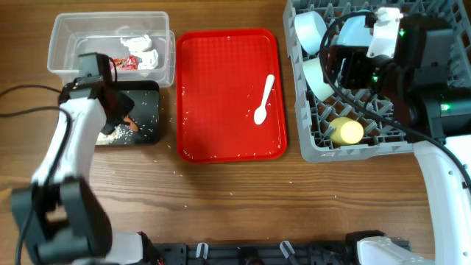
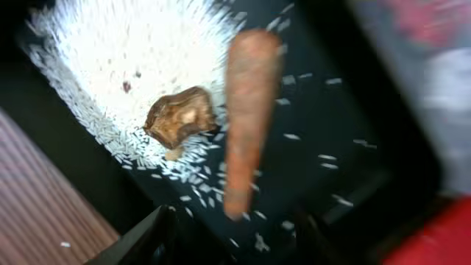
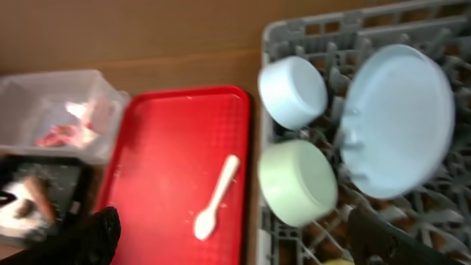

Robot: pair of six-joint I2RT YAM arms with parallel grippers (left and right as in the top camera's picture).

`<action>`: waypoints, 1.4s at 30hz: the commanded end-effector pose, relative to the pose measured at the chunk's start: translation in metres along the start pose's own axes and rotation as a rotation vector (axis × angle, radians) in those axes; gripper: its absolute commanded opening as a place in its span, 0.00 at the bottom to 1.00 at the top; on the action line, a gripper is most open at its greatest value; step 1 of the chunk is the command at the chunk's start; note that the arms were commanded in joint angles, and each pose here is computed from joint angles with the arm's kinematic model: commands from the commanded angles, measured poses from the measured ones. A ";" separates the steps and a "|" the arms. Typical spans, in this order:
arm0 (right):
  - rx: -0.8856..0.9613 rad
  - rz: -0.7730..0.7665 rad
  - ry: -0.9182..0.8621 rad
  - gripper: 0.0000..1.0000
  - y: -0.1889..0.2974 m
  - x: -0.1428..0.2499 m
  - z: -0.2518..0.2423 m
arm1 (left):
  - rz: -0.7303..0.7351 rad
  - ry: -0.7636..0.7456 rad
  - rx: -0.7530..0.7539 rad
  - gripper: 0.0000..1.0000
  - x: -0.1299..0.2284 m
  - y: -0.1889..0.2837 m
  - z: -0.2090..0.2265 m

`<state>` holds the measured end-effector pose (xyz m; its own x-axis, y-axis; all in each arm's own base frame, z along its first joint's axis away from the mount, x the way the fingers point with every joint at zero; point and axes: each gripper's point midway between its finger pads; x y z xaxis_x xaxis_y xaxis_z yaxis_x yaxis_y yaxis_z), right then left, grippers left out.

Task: Sort waste into correct bins and load items into the dishwasher rack
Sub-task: 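Move right gripper to the white spoon and grasp it, then carry the white spoon right and place it in the rack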

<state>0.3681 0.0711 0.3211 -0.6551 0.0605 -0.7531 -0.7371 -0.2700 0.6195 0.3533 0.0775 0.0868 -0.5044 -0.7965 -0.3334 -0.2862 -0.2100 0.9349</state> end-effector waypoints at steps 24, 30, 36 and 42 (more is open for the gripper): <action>0.057 0.757 -0.244 0.64 -0.218 0.217 0.068 | -0.119 -0.158 0.290 1.00 0.023 0.100 -0.060; 0.216 0.777 -0.239 0.57 -0.225 0.242 0.041 | -0.119 -0.158 0.290 1.00 0.023 0.100 -0.060; 0.191 0.744 -0.212 0.51 -0.237 0.254 0.037 | -0.119 -0.158 0.290 1.00 0.023 0.100 -0.060; 0.145 0.723 -0.191 0.48 -0.245 0.259 0.040 | -0.119 -0.158 0.290 1.00 0.023 0.100 -0.060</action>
<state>0.3862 0.1964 0.0053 -0.9830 0.1103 -0.1469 -0.1665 -0.1967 0.9662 0.3595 0.0065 0.1737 -0.5675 -0.6790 -0.4658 -0.5429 -0.1168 0.8317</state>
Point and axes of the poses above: each gripper's point midway between its finger pads, its own y axis back along the fingers, its own z axis along the line the jaws close on, x = y × z, and after that the axes turned 2 degrees about y, right-handed
